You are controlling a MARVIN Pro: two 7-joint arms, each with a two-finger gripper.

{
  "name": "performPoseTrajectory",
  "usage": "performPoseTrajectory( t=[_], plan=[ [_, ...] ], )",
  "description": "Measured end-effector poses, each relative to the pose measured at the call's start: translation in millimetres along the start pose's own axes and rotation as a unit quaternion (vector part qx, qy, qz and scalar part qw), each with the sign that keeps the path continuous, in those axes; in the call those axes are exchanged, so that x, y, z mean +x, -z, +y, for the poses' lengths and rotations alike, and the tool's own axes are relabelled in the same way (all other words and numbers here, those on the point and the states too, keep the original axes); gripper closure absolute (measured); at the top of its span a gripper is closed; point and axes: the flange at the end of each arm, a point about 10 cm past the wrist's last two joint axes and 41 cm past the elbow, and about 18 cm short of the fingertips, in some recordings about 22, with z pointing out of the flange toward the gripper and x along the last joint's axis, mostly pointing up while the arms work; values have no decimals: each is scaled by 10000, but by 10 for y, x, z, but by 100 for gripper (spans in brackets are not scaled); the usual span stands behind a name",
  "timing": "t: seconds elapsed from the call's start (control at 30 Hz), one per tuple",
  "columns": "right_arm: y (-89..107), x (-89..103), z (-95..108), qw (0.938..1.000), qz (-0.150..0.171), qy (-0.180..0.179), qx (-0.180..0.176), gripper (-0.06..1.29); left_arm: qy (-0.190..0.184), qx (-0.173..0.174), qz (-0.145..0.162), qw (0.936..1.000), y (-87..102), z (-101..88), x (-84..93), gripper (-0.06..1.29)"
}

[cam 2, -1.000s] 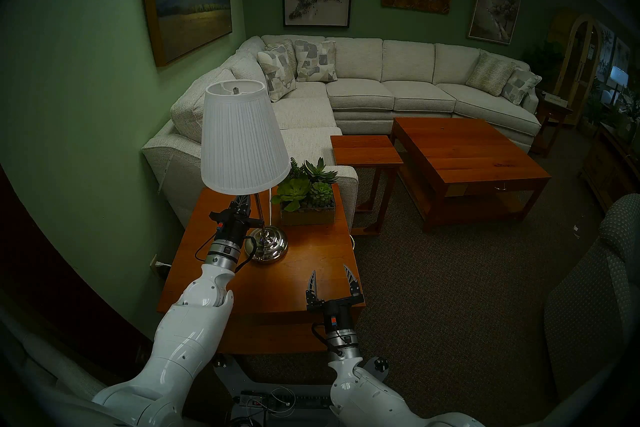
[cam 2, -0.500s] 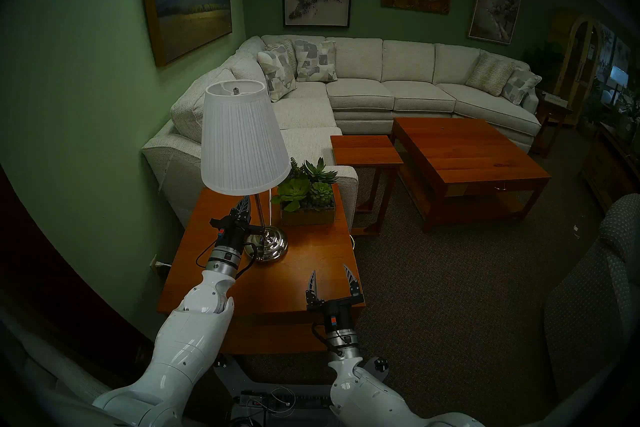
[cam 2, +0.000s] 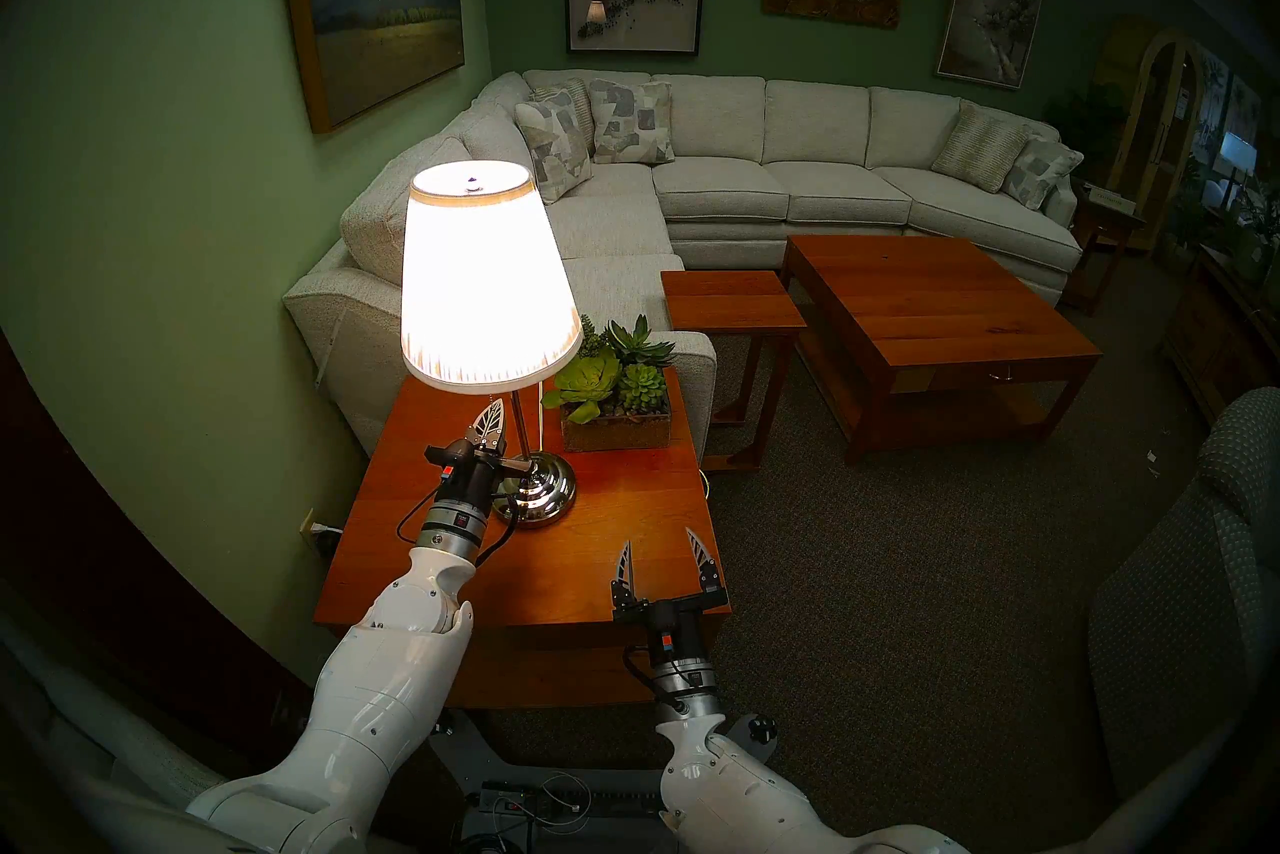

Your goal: Pull on string to turn on lamp

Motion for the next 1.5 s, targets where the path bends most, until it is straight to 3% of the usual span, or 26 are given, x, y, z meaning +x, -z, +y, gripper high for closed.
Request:
performPoseTrajectory(
  t=[0.4, 0.9, 1.3, 1.47, 1.5],
  plan=[
    [1, -1, 0, 10000, -2, 1, 1, -1, -30, 68, -64, 10000, -27, -36, 54, 125],
    [3, -3, 0, 10000, -4, 3, 4, -1, -197, -90, 204, 9996, -51, -45, 274, 125],
    [2, -2, -1, 10000, -3, 3, 4, -1, -226, -29, 192, 9996, -8, -38, 324, 125],
    [2, -1, -1, 10000, -2, 2, 4, -1, -217, -48, 188, 9996, 25, -24, 341, 122],
    [2, -1, -1, 10000, -2, 3, 4, -1, -215, -62, 189, 9996, 38, -19, 348, 115]
  ],
)
